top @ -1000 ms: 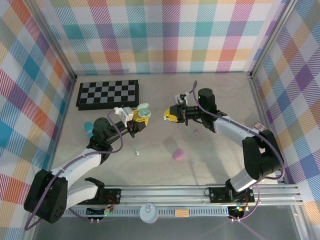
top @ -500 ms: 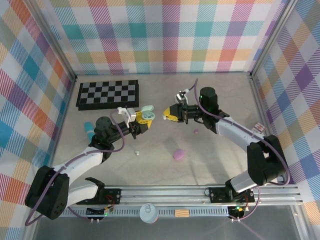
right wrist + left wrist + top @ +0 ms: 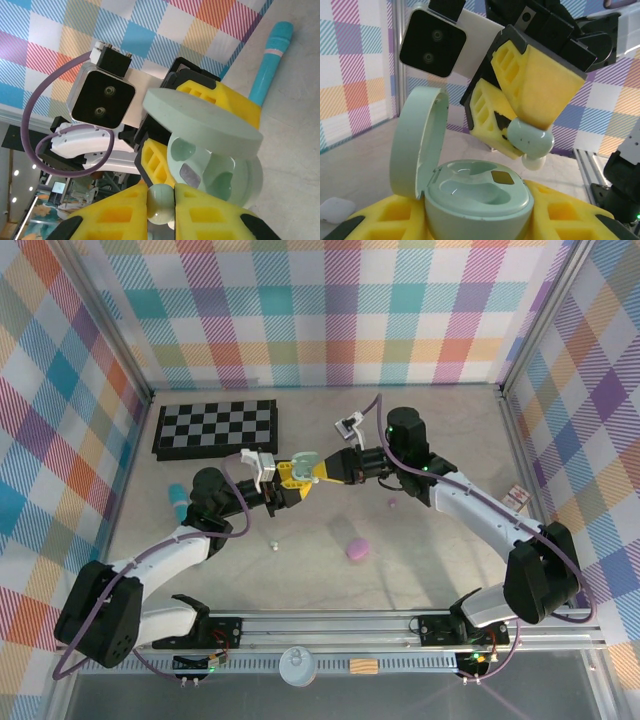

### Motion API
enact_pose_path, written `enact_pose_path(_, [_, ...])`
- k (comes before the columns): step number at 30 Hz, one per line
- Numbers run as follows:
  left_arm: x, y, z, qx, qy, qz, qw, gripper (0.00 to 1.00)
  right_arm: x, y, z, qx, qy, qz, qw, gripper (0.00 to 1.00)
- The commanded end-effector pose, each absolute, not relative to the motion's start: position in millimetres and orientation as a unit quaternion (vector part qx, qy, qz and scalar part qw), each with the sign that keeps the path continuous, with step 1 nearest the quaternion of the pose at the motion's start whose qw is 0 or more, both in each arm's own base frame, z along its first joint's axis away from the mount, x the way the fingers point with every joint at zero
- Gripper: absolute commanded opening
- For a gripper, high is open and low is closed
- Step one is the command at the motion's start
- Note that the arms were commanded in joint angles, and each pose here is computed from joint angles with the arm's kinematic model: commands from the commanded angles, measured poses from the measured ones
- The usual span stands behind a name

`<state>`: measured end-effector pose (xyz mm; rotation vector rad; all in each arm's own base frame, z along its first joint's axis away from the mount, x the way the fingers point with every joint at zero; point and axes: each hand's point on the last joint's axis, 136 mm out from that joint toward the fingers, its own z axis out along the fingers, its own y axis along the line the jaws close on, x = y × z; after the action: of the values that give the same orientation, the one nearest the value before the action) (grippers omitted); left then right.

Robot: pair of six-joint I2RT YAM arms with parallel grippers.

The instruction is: Insert the wireless bluetooth earbuds into the charging case

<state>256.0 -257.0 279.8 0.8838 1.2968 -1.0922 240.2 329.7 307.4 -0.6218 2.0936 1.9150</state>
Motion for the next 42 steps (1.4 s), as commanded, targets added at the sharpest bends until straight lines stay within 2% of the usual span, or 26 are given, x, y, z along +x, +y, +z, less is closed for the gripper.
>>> enact_pose_path(1, [244.2, -261.6, 300.1, 0.397, 0.513, -0.487, 0.585, 0.31, 239.7, 329.2, 317.6, -0.234, 0.71, 0.648, 0.146, 0.17])
enact_pose_path(31, [233.6, -260.2, 301.0, 0.41, 0.506, -0.487, 0.582, 0.31, 256.4, 327.8, 317.0, -0.211, 0.723, 0.629, 0.191, 0.16])
enact_pose_path(39, [234.6, -259.7, 303.7, 0.407, 0.504, -0.485, 0.587, 0.31, 256.3, 328.7, 308.0, -0.206, 0.732, 0.626, 0.173, 0.17])
enact_pose_path(42, [235.5, -259.5, 306.1, 0.406, 0.503, -0.484, 0.591, 0.31, 254.2, 329.4, 305.2, -0.21, 0.737, 0.622, 0.16, 0.21])
